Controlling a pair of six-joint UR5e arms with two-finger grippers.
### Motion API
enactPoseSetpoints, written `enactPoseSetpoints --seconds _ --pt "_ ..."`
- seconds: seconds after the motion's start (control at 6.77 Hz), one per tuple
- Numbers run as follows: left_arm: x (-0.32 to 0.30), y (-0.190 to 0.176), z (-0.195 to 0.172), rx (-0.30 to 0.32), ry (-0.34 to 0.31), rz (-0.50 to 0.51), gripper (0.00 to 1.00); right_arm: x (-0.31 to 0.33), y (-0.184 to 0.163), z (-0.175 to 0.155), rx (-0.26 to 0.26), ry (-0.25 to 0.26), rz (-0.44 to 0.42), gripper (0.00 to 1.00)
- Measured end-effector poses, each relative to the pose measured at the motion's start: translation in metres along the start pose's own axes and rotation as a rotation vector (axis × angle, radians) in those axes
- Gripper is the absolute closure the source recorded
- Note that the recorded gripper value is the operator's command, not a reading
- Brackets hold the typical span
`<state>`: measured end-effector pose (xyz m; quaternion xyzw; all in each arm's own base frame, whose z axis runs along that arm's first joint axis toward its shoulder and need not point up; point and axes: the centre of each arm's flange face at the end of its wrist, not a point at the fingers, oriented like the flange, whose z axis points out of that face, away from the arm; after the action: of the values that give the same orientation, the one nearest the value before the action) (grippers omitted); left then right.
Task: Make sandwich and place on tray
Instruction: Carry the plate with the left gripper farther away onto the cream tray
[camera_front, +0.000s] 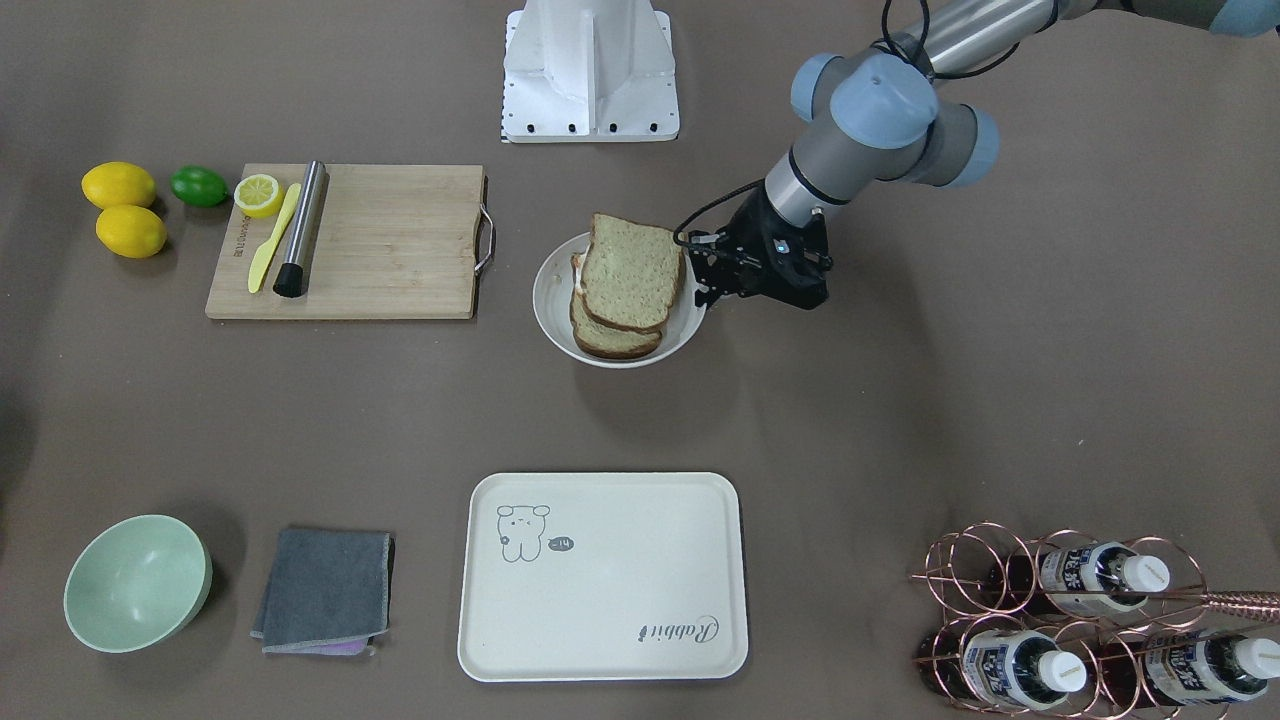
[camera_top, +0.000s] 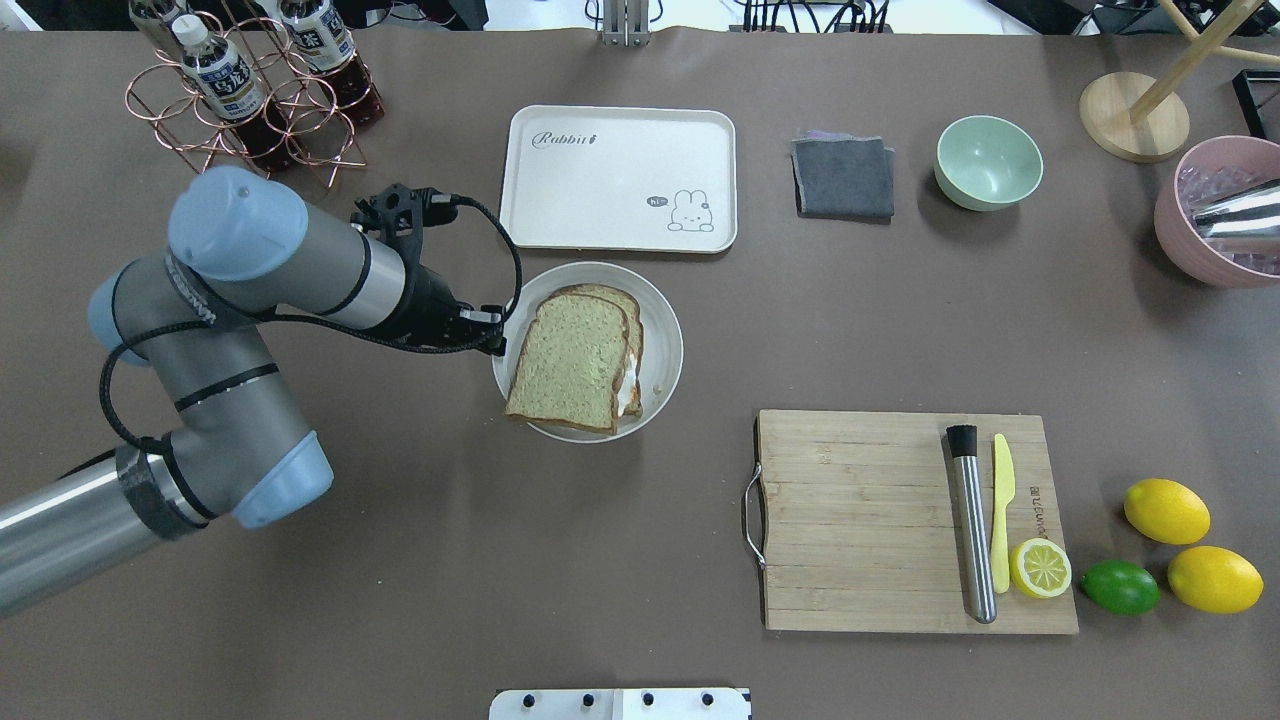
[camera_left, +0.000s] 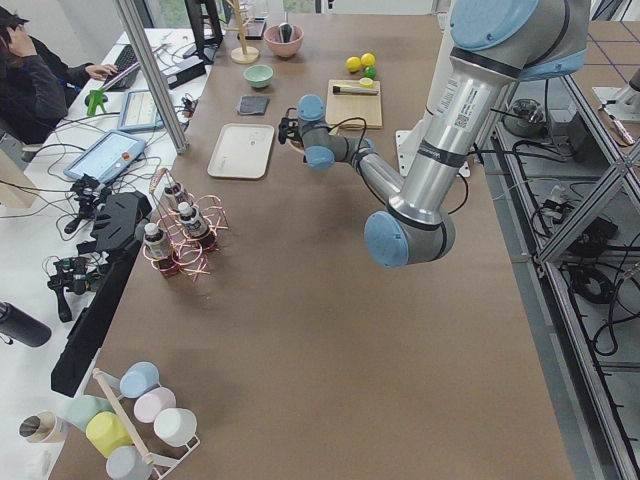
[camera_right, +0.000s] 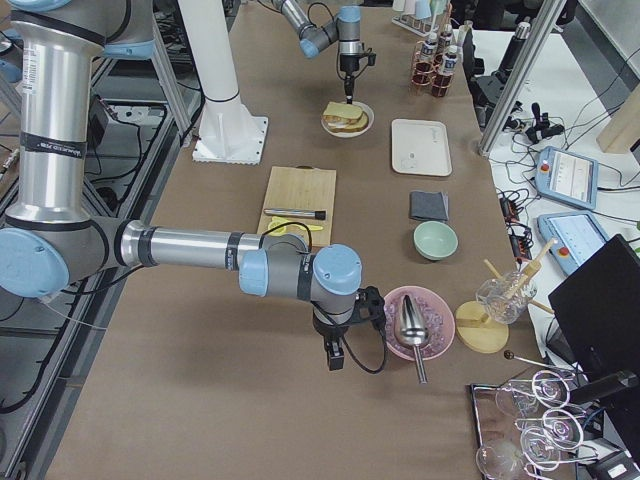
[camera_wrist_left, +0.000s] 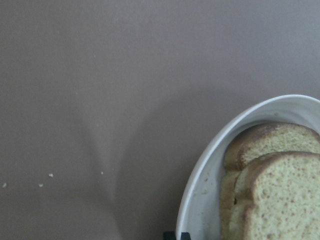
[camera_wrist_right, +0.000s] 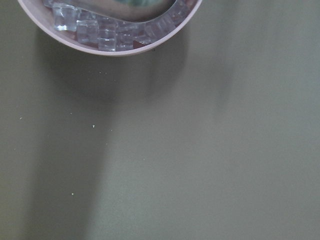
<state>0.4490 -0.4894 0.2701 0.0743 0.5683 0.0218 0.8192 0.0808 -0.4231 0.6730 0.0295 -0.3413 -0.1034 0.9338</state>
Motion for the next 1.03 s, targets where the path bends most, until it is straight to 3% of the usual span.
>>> enactPoseSetpoints --seconds 0.44,0.74,1.03 --pt "-0.027 -0.144 -0.017 0.025 -0.064 0.02 1.0 0.005 0.0 0.006 -0.01 -0.004 0.011 0.0" --pt "-0.02 -0.219 -0.017 0.021 -0.108 0.011 1.0 0.005 0.0 0.006 -0.011 -0.004 0.013 0.0" --pt "-0.007 -0.267 0.004 0.017 -0.154 0.006 1.0 0.005 -0.001 0.005 -0.01 -0.004 0.014 0.0"
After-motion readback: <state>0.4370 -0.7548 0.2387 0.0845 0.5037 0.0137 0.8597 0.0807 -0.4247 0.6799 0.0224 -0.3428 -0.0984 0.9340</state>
